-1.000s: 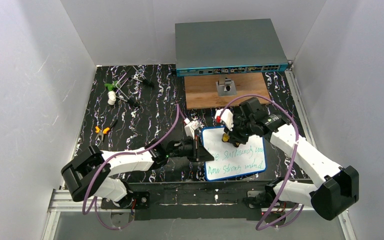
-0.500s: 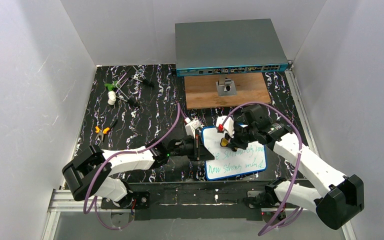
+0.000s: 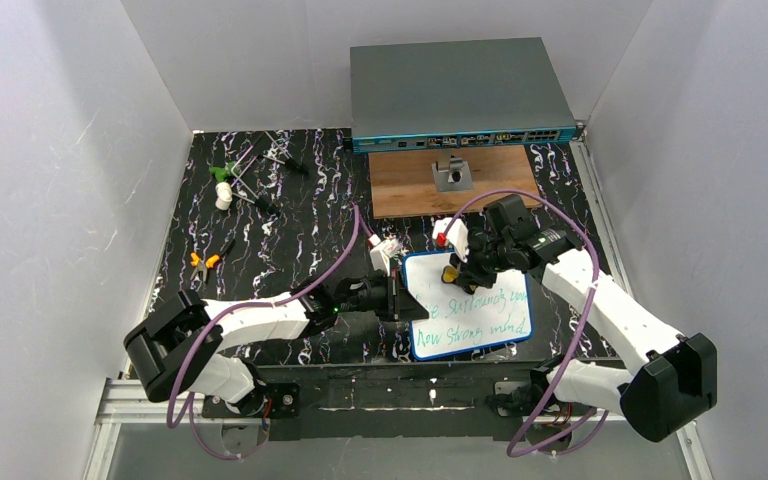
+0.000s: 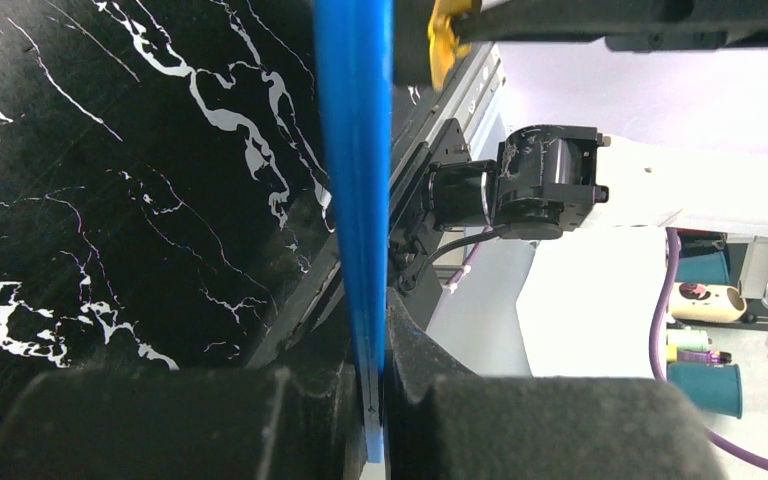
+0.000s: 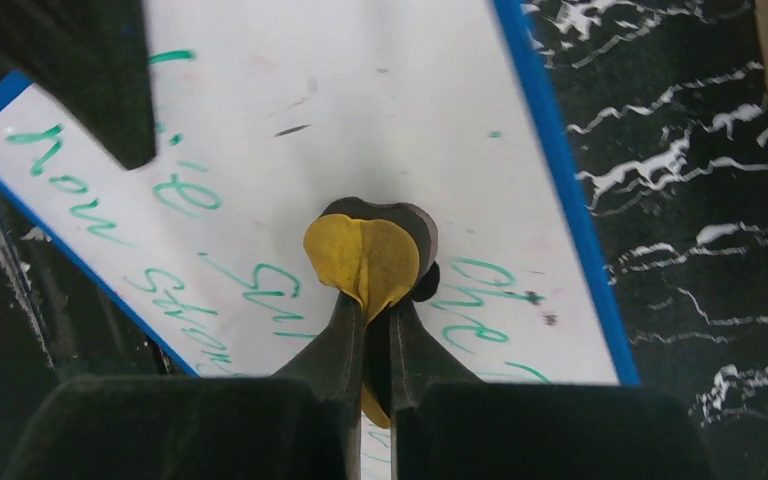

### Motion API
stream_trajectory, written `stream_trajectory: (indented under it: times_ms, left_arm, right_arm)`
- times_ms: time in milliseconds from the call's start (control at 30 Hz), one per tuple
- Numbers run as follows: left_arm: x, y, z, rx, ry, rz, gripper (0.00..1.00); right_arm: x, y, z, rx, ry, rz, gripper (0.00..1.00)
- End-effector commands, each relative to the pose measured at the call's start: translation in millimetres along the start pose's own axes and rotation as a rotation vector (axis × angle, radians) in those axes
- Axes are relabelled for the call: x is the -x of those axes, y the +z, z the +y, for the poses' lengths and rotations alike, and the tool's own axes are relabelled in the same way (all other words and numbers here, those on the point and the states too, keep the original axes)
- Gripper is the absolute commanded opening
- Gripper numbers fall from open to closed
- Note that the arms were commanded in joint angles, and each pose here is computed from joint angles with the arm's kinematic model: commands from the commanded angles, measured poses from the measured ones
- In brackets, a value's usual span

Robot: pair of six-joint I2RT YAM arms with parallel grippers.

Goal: Erase the whiteboard
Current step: Erase the whiteboard at the center of the board.

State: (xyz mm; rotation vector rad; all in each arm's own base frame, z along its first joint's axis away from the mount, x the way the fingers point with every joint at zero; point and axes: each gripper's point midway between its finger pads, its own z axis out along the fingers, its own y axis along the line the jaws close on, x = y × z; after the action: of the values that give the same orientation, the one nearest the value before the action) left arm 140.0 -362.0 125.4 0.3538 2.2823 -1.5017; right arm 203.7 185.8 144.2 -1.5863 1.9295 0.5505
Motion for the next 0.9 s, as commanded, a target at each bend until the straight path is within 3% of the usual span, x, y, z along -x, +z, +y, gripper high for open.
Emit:
stream_trajectory:
  times_ms: [0, 300, 467, 733, 867]
  left_arm:
    - [-10.9, -4.3, -12.3, -0.051, 0.109, 0.054, 0.00]
    - [-15.4, -2.3, -14.8, -0.077, 0.106, 0.084, 0.00]
    - [-16.0, -0.2, -11.5, -0.056, 0.100, 0.097, 0.00]
    - [-10.0, 1.5, -12.1, -0.027, 0.098, 0.089, 0.00]
    - [-9.8, 1.0, -12.6, -0.024, 0.094, 0.089, 0.00]
  right_arm:
    - [-19.4, 2.9, 39.4, 0.156, -0.057, -0.006, 0.01]
    - [-22.6, -14.3, -39.2, -0.157, 0.139, -0.020, 0.01]
    - [-6.9, -11.5, -36.8, -0.112, 0.134, -0.051, 0.01]
    - [7.9, 3.4, 4.3, 0.000, 0.012, -0.077, 0.01]
    - [9.9, -0.5, -28.8, -0.193, 0.046, -0.085, 0.01]
